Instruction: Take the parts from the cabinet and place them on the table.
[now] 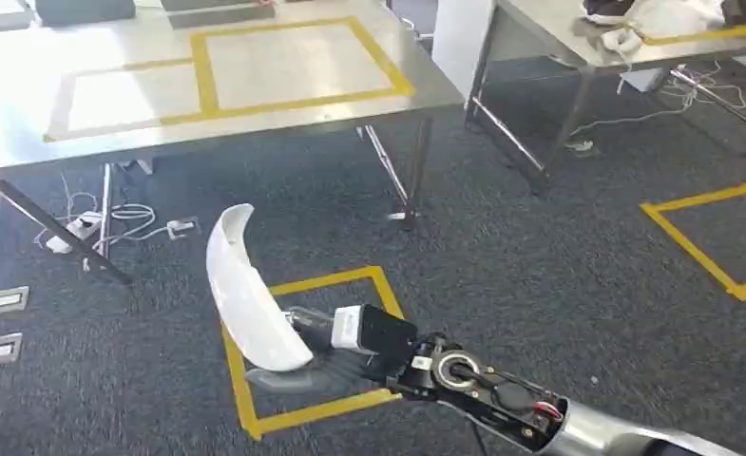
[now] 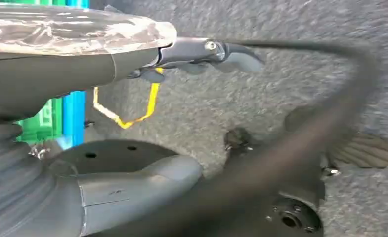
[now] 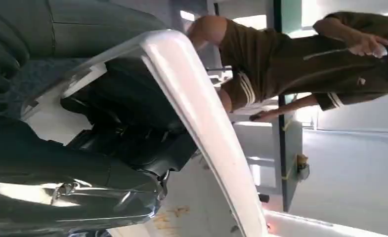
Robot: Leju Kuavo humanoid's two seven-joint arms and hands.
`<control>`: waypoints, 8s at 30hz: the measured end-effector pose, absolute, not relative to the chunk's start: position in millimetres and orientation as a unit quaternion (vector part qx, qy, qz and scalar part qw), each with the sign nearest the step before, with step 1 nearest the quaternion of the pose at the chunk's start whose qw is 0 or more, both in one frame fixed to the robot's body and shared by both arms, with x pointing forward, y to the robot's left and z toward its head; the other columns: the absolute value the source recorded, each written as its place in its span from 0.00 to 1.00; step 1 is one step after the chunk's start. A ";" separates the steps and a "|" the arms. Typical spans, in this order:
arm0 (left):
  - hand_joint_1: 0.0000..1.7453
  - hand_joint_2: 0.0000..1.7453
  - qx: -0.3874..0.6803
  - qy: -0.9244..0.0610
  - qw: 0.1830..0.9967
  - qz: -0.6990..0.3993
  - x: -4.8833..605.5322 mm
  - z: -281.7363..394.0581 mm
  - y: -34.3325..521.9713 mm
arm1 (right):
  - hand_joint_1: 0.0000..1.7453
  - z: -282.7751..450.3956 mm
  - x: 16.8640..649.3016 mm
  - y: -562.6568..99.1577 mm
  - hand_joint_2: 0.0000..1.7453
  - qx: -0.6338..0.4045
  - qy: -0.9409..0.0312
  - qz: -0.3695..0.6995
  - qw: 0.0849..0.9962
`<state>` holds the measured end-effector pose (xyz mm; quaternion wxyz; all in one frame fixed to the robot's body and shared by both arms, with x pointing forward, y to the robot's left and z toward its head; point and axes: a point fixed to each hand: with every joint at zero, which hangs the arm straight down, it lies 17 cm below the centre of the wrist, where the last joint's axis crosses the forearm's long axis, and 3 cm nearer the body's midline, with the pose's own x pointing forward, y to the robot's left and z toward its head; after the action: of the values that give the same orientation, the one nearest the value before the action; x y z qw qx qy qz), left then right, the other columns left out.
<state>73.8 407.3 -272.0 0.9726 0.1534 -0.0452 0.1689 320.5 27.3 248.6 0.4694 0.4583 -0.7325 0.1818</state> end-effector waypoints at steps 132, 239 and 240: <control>0.00 1.00 0.163 -0.046 0.969 0.179 77.0 -269.5 419.3 | 0.98 249.7 325.5 27.4 1.00 0.462 -0.734 0.178 0.465; 0.00 1.00 0.155 -0.060 0.971 0.172 84.9 -269.7 412.5 | 0.98 253.8 374.8 30.8 1.00 0.348 -0.769 0.249 0.475; 0.00 1.00 0.154 -0.061 0.971 0.171 85.1 -269.7 412.3 | 0.98 254.1 379.5 33.5 1.00 0.328 -0.773 0.266 0.473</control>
<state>85.1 412.3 -269.7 0.9712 0.1543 -0.0608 0.1711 379.5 33.5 254.1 0.4726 0.3279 -0.7735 0.2662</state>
